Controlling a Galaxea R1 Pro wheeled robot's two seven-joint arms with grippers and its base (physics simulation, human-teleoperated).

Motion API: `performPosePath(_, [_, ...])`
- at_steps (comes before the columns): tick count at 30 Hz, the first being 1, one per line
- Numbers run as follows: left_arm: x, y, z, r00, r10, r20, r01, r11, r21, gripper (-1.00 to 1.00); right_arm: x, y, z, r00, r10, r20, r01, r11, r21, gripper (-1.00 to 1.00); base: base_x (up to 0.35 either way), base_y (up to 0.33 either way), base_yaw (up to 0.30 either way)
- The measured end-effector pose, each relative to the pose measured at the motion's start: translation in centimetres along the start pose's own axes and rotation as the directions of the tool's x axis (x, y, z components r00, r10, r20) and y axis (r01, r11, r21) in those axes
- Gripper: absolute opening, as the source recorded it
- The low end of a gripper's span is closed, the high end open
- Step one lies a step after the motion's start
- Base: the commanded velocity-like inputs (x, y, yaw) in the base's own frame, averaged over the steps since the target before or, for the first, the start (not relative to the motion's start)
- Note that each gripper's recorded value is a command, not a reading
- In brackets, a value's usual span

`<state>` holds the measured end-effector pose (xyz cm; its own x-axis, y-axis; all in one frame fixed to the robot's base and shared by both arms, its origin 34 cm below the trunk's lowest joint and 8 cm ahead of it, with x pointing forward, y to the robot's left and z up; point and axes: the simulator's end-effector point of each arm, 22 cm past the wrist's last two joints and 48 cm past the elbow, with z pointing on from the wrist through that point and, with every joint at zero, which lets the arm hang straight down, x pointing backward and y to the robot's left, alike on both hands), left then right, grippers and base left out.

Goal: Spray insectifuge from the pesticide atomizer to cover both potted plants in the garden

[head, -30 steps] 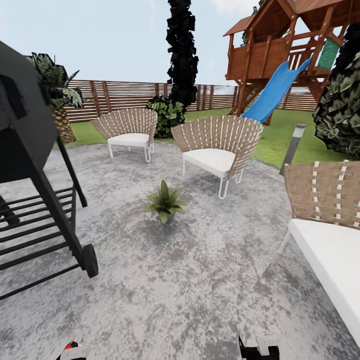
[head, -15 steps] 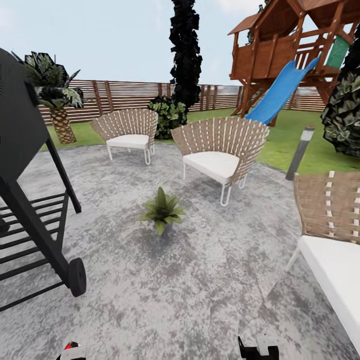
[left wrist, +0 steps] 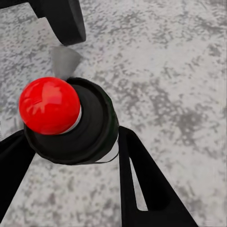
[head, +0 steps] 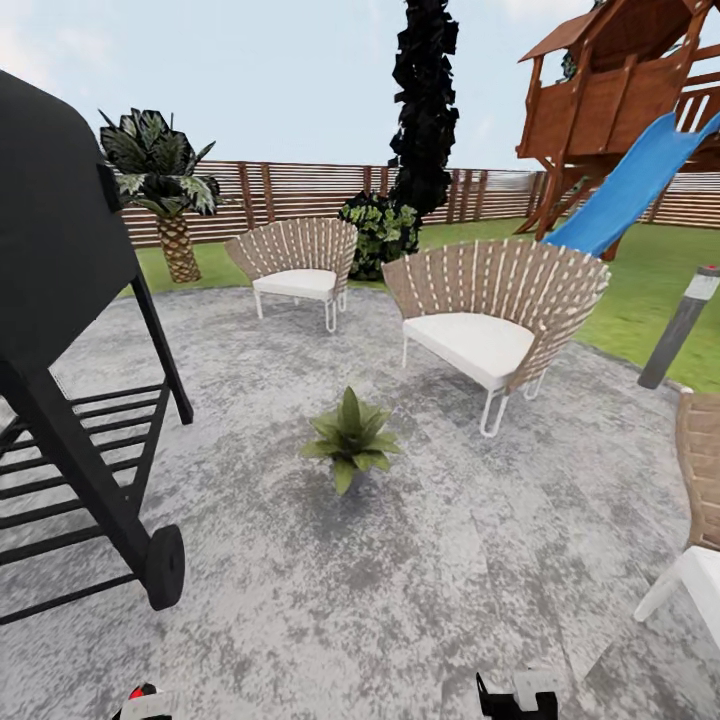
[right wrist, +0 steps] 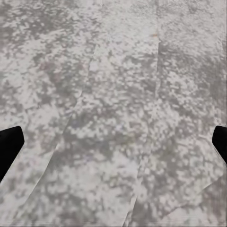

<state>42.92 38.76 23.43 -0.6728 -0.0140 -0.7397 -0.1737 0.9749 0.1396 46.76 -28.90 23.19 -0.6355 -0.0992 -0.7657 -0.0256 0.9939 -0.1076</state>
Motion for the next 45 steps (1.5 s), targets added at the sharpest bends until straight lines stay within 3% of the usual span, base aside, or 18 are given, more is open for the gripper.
performPosePath(20, [0.0, 0.0, 0.0, 1.000, -0.001, -0.001, 0.001, 1.000, 0.000, -1.00, 0.0, -0.1, 0.0, 1.000, 0.002, 0.000, -0.002, 1.000, 0.002, 1.00, 0.279, -0.070, 0.050])
performPosePath(38, [0.2, -0.2, 0.0, 1.000, 0.005, -0.005, -0.005, 1.000, 0.011, -1.00, 0.0, 0.1, 0.0, 1.000, 0.001, 0.001, -0.001, 1.000, -0.002, 1.00, 0.016, -0.006, 0.000])
performPosePath(39, [0.2, -0.6, 0.0, 1.000, 0.017, -0.006, -0.017, 1.000, 0.025, -1.00, 0.0, 0.1, 0.0, 1.000, -0.001, 0.001, 0.001, 1.000, -0.003, 1.00, 0.000, 0.000, 0.000])
performPosePath(40, [0.2, -2.9, 0.0, 0.996, 0.084, -0.006, -0.083, 0.989, 0.122, -1.00, -0.2, 0.5, 0.1, 1.000, -0.023, 0.003, 0.023, 1.000, -0.021, 1.00, 0.000, 0.000, 0.000])
performPosePath(41, [0.3, -3.4, 0.0, 0.995, 0.097, -0.007, -0.095, 0.985, 0.144, -1.00, -0.2, 0.7, 0.1, 0.999, -0.035, 0.004, 0.036, 0.999, -0.031, 1.00, 0.000, 0.000, 0.000])
performPosePath(43, [0.7, -5.5, -0.3, 0.988, 0.153, -0.015, -0.145, 0.959, 0.244, -1.00, -0.4, 2.1, 0.1, 0.994, -0.108, 0.015, 0.109, 0.991, -0.084, 1.00, 0.000, 0.000, 0.000])
performPosePath(45, [1.0, -6.7, -0.5, 0.982, 0.187, -0.028, -0.169, 0.936, 0.309, -1.00, -0.7, 3.1, 0.1, 0.986, -0.162, 0.032, 0.165, 0.979, -0.123, 1.00, 0.000, 0.000, 0.000])
